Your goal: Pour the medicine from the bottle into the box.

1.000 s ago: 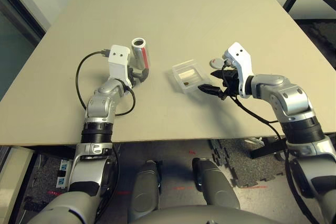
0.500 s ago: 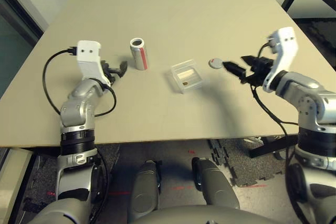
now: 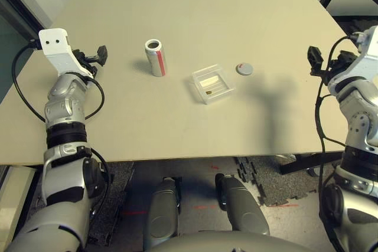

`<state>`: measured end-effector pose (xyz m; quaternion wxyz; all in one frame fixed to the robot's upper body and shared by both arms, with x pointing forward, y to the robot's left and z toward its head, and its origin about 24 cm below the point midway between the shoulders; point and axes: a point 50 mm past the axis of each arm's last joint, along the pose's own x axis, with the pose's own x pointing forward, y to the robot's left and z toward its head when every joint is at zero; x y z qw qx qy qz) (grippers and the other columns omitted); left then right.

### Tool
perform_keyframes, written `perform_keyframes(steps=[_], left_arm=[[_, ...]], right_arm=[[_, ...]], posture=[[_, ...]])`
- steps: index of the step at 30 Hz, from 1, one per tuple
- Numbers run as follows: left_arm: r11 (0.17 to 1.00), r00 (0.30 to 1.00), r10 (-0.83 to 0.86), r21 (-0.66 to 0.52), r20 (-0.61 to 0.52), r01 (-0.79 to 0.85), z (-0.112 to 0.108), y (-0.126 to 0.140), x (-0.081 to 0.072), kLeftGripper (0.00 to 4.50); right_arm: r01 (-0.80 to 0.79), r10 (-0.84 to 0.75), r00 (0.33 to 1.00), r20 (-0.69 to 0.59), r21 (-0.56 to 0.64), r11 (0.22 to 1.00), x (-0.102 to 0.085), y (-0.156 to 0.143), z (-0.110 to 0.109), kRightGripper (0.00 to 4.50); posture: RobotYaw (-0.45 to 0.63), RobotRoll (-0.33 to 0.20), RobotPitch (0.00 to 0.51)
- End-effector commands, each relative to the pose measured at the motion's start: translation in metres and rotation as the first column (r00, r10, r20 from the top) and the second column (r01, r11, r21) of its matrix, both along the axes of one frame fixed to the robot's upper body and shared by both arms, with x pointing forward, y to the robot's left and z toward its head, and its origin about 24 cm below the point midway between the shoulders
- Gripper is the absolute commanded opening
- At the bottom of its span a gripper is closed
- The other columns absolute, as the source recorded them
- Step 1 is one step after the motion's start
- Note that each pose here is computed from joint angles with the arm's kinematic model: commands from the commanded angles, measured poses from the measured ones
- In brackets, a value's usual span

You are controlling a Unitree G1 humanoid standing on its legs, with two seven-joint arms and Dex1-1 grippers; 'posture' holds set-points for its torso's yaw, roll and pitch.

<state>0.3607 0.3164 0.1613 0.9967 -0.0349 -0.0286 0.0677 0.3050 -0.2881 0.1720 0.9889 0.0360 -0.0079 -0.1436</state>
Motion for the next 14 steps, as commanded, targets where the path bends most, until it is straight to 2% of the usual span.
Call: perform_keyframes(steps=[1, 14], left_arm=[[1.000, 1.000, 0.013, 0.012, -0.010, -0.013, -0.005, 0.007, 0.000, 4.48], [0.994, 0.995, 0.105, -0.043, -0.001, -0.105, -0.020, 0.017, -0.007, 4.48]], right_arm=[[0.083, -0.083, 0.996, 0.024, -0.013, 0.996, -0.001, -0.012, 0.002, 4.50], [0.148, -0.147, 0.989, 0.006, -0.031, 0.989, -0.004, -0.035, -0.001, 4.50]], posture=[[-0.09, 0.000, 0.238], [-0.12, 0.000, 0.228]])
